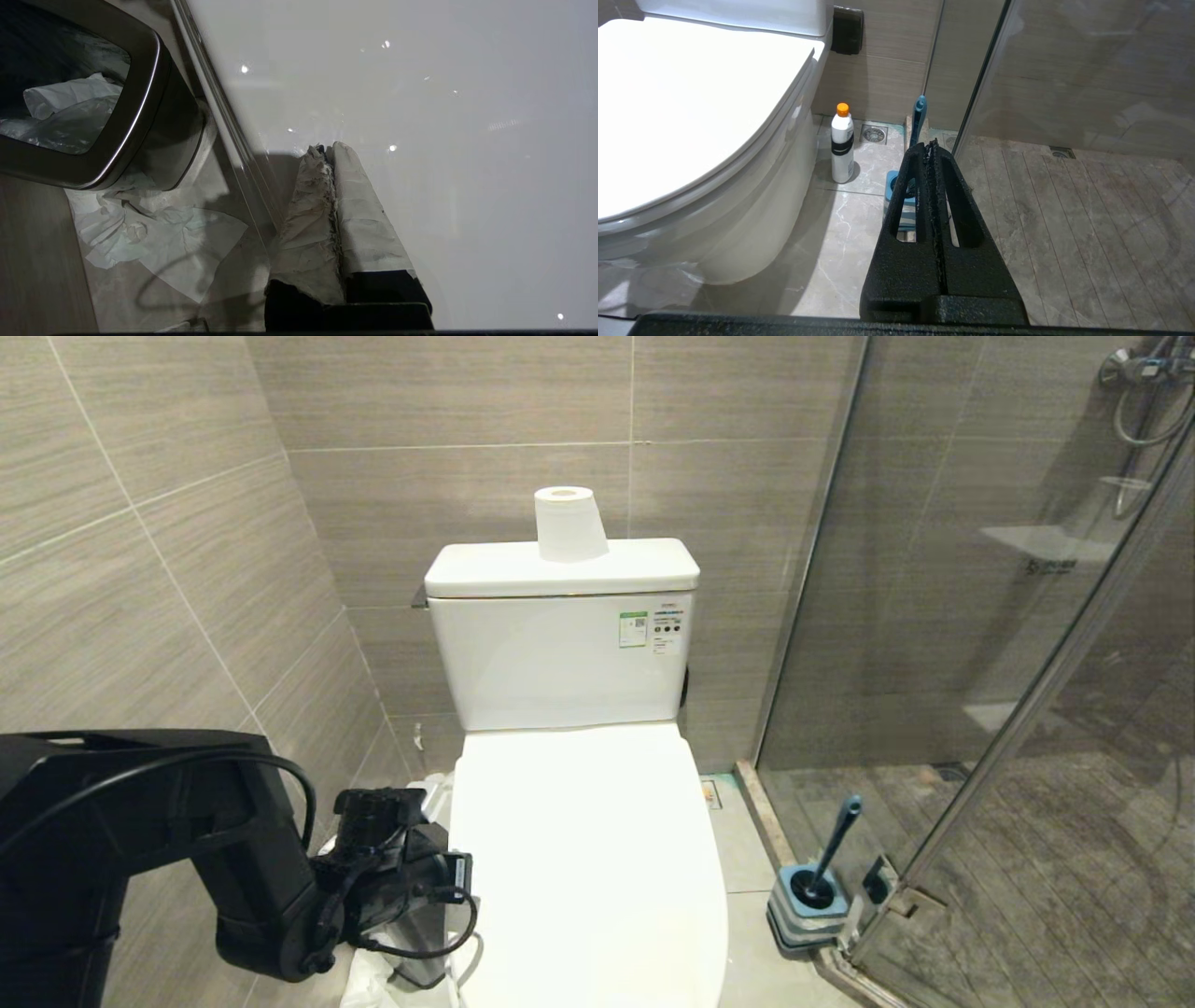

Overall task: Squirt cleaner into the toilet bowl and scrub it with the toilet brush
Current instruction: Close the toilet lid

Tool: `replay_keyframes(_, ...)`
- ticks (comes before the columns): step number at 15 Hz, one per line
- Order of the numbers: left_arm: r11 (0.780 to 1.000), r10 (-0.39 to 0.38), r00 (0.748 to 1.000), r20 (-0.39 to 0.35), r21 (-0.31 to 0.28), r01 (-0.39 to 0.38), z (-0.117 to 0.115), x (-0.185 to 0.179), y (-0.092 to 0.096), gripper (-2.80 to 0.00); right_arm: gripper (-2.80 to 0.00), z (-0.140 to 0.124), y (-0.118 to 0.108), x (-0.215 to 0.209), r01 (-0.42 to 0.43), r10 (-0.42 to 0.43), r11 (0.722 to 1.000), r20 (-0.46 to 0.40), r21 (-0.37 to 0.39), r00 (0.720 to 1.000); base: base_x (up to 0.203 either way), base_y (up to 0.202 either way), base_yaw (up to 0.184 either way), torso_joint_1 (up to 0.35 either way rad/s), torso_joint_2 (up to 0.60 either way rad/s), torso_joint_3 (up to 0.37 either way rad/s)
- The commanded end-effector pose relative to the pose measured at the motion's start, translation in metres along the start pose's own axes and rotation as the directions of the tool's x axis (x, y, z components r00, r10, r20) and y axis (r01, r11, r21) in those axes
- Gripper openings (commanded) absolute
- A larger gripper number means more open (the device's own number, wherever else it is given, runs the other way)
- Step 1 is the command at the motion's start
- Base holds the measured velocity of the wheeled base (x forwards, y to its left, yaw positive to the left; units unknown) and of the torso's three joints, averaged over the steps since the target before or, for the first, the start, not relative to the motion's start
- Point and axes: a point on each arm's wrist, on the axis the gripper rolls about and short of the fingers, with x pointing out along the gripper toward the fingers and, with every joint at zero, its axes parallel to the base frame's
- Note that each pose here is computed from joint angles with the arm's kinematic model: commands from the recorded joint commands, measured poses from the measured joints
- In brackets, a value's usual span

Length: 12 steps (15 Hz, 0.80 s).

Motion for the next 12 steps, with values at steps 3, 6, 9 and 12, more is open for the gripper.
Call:
replay_keyframes(3,1.0,0.004,1.0,-0.027,-0.013,-0.005,-0.009,0.003,0.002,-2.8,-2.8,0.0,0.0,0.0,-0.001,0.001,1.0,-0.001,-0.001,1.0,0.0,0.0,0.0,0.0,0.0,0.0)
replay_keyframes(6,1.0,0.017,1.0,0.015,-0.016,-0.017,-0.004,0.003,0.004,-2.8,-2.8,0.0,0.0,0.0,-0.001,0.001,1.0,-0.001,-0.001,1.0,0.0,0.0,0.0,0.0,0.0,0.0)
replay_keyframes(9,0.999,0.032,0.997,0.072,-0.025,-0.03,0.01,-0.006,0.011,-2.8,-2.8,0.0,0.0,0.0,-0.001,0.001,1.0,-0.001,0.0,1.0,0.0,0.0,0.0,0.0,0.0,0.0)
replay_keyframes(12,0.999,0.042,0.98,0.194,-0.028,-0.037,0.047,-0.037,0.015,-2.8,-2.8,0.0,0.0,0.0,-0.001,0.001,1.0,-0.001,-0.001,1.0,0.0,0.0,0.0,0.0,0.0,0.0)
